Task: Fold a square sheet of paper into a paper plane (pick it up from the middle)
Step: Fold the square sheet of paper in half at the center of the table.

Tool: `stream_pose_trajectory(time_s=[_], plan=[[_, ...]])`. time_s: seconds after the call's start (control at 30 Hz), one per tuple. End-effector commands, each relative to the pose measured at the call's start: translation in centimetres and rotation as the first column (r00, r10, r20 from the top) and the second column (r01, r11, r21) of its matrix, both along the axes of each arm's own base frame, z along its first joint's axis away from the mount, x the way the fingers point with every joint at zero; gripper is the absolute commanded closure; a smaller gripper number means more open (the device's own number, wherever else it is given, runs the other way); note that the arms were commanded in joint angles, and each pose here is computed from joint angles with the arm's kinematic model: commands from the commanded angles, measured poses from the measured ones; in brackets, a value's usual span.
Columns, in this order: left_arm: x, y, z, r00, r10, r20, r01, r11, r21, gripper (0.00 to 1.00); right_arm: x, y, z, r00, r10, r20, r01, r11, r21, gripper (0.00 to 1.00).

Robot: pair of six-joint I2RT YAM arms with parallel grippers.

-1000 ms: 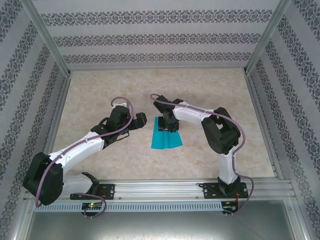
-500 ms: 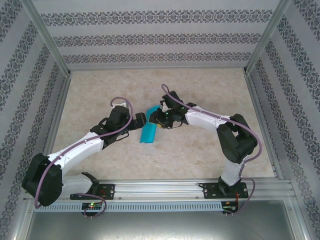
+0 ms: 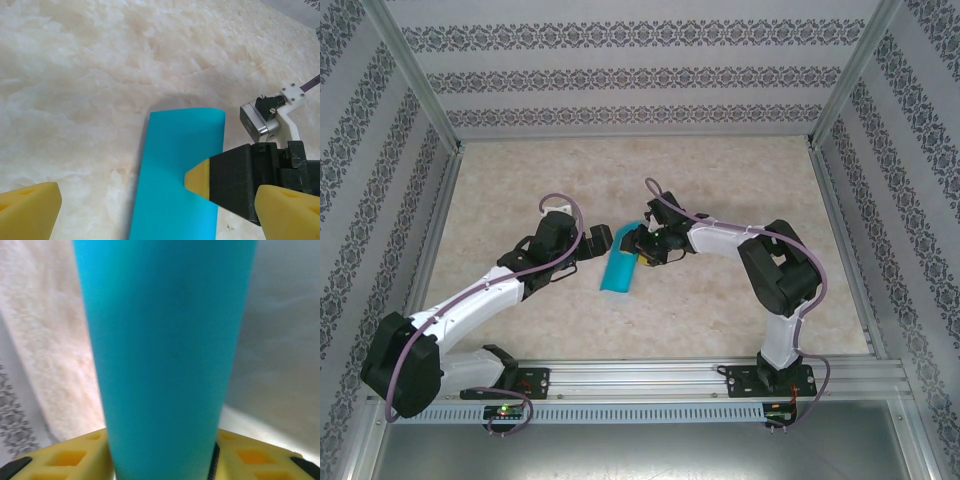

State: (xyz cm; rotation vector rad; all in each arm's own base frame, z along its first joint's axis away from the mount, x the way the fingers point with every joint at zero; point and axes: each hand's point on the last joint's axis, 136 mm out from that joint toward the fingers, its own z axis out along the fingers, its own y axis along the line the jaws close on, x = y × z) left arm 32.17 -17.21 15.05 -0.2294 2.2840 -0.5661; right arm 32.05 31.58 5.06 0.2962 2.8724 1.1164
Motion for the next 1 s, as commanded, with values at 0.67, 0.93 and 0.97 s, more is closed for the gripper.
stream_pose_trajectory(time_s=[0.67, 0.93, 0.97], plan=[[0.2, 0.5, 0.2, 1.000, 0.012, -0.001, -0.012, 1.000, 0.017, 0.00, -0.7, -3.8, -1.8, 0.962, 0.271, 0.013, -0.267, 0.955, -0.129, 0.49], [0.6, -0.3, 0.2, 1.000, -0.001, -0.016, 0.001, 1.000, -0.013, 0.00, -0.3, -4.6, -2.0, 0.957, 0.288, 0.018, -0.283, 0.948, -0.148, 0.47], [0.6, -0.4, 0.2, 1.000, -0.002, -0.020, 0.002, 1.000, -0.016, 0.00, -0.2, -4.7, -2.2, 0.959, 0.283, 0.015, -0.277, 0.948, -0.156, 0.47]])
